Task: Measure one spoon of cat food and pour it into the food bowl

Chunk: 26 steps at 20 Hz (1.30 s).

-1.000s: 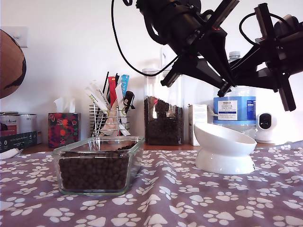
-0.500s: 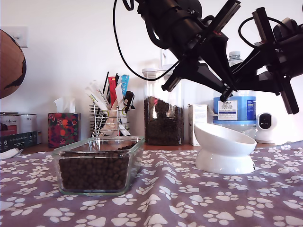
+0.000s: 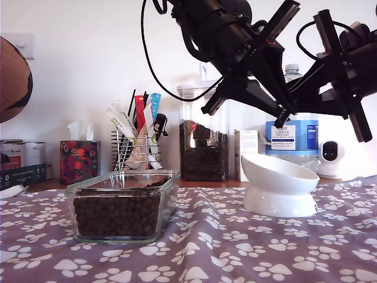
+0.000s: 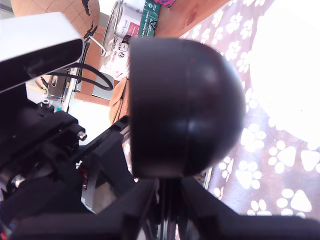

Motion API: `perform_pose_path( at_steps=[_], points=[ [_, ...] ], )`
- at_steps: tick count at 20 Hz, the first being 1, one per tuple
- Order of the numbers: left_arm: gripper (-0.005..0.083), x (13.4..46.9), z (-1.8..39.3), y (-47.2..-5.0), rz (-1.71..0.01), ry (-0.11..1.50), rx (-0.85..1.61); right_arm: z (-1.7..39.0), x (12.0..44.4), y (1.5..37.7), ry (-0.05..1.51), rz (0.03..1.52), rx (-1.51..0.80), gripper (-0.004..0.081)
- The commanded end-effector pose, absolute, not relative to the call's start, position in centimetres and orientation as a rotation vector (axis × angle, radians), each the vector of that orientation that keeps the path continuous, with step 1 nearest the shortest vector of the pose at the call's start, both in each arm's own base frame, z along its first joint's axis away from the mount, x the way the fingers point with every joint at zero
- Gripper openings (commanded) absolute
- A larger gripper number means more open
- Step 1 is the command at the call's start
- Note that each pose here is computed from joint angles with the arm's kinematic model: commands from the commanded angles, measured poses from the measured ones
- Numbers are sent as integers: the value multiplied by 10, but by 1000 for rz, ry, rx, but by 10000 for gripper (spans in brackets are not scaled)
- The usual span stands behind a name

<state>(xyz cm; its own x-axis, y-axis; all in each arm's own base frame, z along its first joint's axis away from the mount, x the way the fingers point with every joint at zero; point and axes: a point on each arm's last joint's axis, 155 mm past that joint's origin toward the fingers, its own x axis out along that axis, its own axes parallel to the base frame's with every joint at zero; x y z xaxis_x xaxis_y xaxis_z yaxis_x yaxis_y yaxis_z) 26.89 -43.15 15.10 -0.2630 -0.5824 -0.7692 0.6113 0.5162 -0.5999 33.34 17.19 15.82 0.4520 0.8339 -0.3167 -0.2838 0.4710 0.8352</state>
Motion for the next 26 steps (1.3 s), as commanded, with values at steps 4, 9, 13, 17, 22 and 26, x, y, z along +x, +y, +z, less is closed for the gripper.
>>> perform_pose_path(
  at_steps=[4,9,13,17,22,26],
  points=[
    [109,270,155,-434,-1150,1439,6,146,336,167,822,748,762,-10],
    [114,270,156,-434,-1150,1438,6,143,337,165,826,733,756,-10],
    [114,270,156,-432,-1147,1444,6,141,339,163,822,713,752,-10],
    [113,271,163,-421,-1151,1449,26,140,341,161,822,706,754,-11],
    [-28,279,182,-406,-1146,1401,57,131,346,153,842,668,777,-11],
    [-20,294,205,-386,-1062,1261,187,128,348,147,867,637,803,-11]
  ],
)
